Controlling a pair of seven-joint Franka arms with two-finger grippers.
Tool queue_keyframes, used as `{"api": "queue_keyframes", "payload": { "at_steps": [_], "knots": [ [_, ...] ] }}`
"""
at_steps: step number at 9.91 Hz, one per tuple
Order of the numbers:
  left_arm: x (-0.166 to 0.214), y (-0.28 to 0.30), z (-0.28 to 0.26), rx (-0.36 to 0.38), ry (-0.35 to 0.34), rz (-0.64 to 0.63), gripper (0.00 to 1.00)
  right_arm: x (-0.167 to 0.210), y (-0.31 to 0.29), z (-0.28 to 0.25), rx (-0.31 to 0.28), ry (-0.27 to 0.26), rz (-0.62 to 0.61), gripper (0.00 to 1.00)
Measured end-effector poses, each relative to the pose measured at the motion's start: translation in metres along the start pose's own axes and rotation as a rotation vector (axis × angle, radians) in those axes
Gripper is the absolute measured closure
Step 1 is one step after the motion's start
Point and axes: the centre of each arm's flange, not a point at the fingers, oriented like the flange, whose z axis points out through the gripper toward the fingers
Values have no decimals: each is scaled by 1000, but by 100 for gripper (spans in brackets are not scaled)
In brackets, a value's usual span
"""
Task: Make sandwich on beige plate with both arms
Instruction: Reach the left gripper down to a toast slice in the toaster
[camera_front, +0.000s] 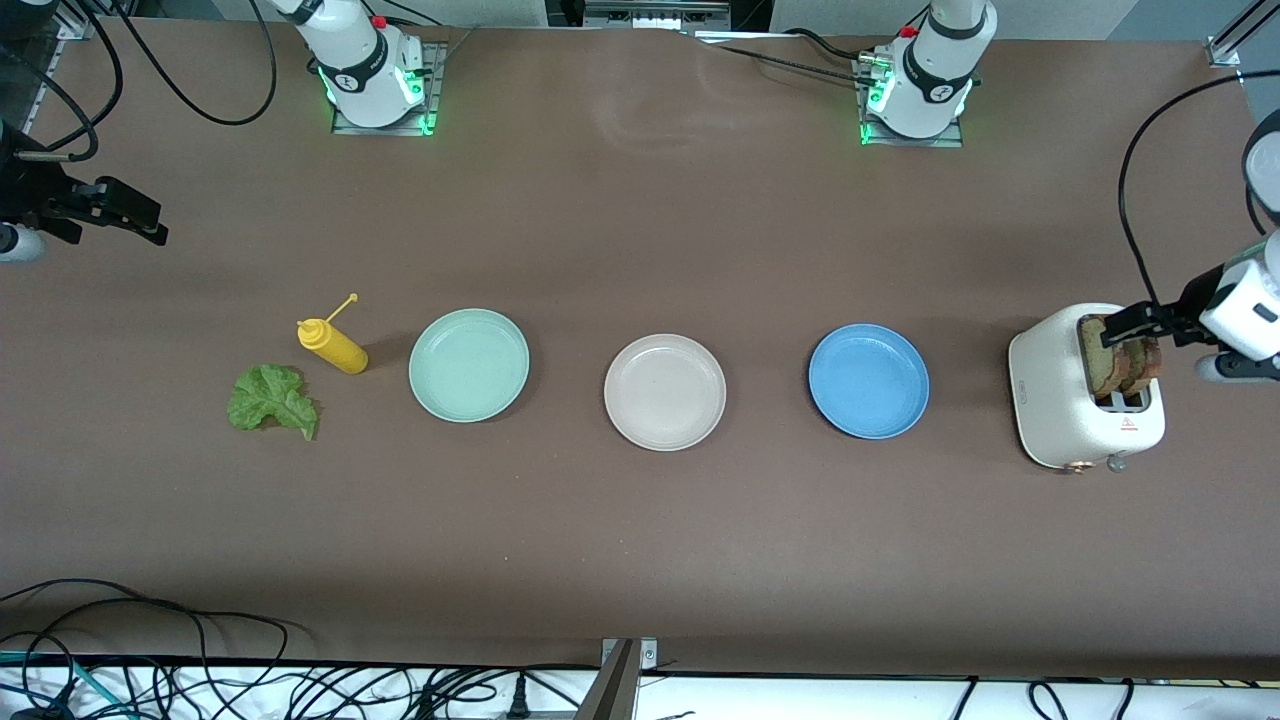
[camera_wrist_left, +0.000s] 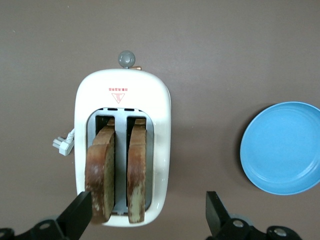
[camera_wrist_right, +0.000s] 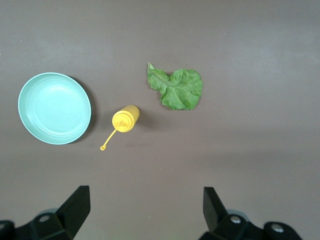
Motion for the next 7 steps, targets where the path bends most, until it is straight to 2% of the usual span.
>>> {"api": "queue_keyframes", "payload": {
  "at_steps": [7],
  "knots": [
    [4,0,32,-1,11,1,0,0,0,0,0,0,0,0]
  ]
}}
